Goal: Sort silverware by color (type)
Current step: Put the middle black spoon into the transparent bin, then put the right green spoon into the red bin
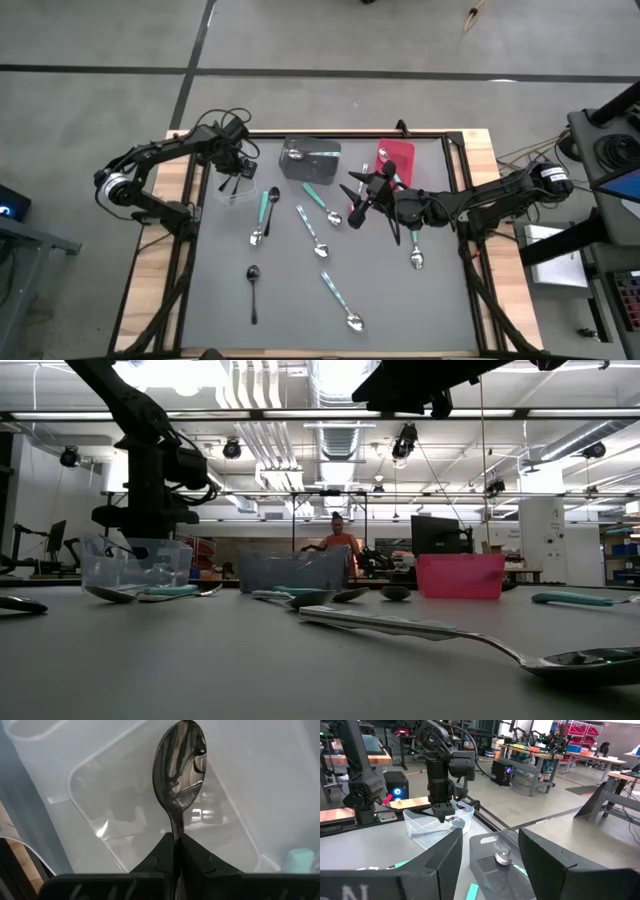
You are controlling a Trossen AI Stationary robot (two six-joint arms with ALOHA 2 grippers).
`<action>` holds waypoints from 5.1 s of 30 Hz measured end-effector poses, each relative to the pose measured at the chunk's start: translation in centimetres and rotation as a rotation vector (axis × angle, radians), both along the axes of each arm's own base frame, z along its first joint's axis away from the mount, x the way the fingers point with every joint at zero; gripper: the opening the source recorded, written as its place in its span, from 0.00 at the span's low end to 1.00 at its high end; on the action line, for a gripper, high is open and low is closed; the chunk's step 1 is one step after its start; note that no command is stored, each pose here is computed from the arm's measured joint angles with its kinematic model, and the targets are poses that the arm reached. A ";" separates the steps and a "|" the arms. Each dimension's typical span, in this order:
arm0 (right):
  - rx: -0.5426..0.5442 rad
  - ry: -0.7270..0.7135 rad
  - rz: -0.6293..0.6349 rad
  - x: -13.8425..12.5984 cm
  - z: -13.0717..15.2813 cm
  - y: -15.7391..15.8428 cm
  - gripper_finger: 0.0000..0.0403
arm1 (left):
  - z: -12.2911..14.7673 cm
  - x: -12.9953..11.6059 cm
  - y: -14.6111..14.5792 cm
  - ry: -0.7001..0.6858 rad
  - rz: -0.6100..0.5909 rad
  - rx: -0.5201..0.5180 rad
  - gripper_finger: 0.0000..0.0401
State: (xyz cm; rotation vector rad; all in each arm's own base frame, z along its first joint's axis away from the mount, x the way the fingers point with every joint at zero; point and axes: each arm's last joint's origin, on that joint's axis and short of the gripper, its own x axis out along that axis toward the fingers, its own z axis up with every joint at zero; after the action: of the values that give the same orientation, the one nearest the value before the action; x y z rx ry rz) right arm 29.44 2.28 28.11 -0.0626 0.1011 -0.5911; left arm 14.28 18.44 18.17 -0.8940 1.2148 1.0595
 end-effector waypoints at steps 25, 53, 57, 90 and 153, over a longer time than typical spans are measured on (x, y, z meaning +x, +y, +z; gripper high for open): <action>0.007 -0.005 0.000 0.0 0.0 0.0 0.46 | -1.5 -0.4 -0.6 0.000 0.053 -0.012 0.02; 0.000 0.002 0.000 0.0 0.0 0.0 0.46 | -1.6 -0.2 -0.3 -0.039 0.104 0.027 0.03; -0.001 0.005 0.000 0.0 0.0 0.0 0.46 | -1.7 -0.2 -0.3 -0.038 0.104 0.026 0.03; 0.151 -0.036 -0.017 -0.1 -0.7 0.0 0.45 | 7.0 3.1 -9.7 -0.309 -0.313 0.529 0.12; 1.093 0.899 -0.607 -9.2 -8.9 -0.9 0.31 | 9.2 5.9 -24.2 -0.651 -1.098 0.961 0.12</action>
State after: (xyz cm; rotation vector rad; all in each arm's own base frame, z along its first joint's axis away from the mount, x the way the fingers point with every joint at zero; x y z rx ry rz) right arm 20.23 1.34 19.23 0.7994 1.3347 -1.0061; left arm 20.18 -5.80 27.36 0.2341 0.3698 0.2738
